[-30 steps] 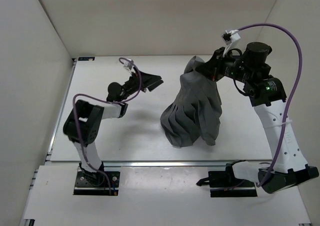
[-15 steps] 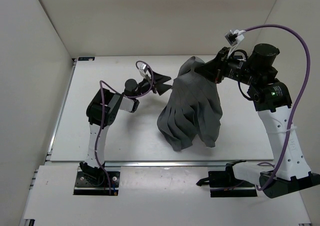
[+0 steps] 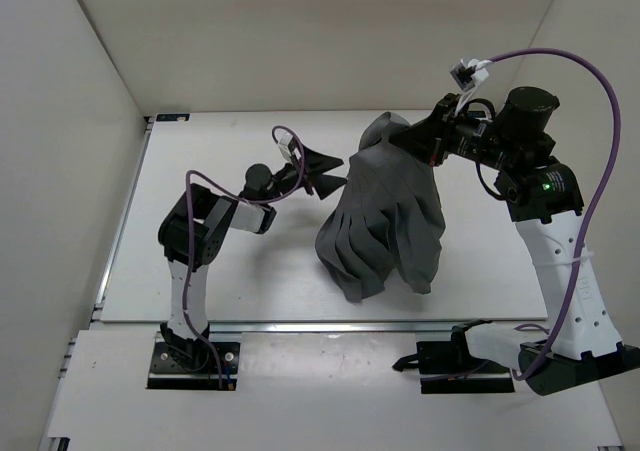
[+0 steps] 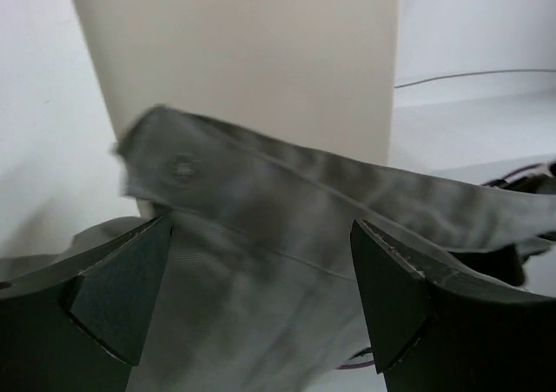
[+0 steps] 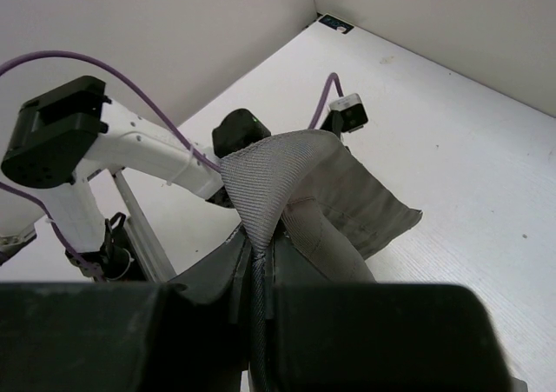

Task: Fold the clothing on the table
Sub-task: Flatten the skirt out

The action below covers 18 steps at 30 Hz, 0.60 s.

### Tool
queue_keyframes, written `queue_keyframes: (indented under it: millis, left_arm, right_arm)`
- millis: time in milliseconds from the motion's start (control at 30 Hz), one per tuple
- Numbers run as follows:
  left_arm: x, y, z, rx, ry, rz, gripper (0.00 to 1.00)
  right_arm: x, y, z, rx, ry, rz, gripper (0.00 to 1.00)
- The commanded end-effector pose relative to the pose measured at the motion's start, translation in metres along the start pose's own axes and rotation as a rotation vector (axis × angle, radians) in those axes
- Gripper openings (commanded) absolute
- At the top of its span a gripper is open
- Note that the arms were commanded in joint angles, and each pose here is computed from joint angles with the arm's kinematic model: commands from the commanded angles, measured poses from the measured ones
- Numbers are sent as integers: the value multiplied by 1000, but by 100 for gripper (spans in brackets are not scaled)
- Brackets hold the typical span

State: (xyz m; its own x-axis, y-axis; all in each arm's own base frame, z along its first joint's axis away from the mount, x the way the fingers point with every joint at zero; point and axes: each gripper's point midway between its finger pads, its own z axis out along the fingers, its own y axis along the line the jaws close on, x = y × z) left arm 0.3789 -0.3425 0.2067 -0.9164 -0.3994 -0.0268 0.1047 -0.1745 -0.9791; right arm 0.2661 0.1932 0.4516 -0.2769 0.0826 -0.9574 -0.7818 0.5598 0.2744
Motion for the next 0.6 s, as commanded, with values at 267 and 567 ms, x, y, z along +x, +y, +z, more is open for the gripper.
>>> queue_keyframes:
  millis: [267,567]
  left_arm:
    - [63,-153,-27,526,121,371,95]
    - [70,-154,-18,549,125,424,98]
  right_arm:
    - [-28,11,-8,-21,-89,-68,0]
    - [-32,14,-10,-34,-101,-70,0]
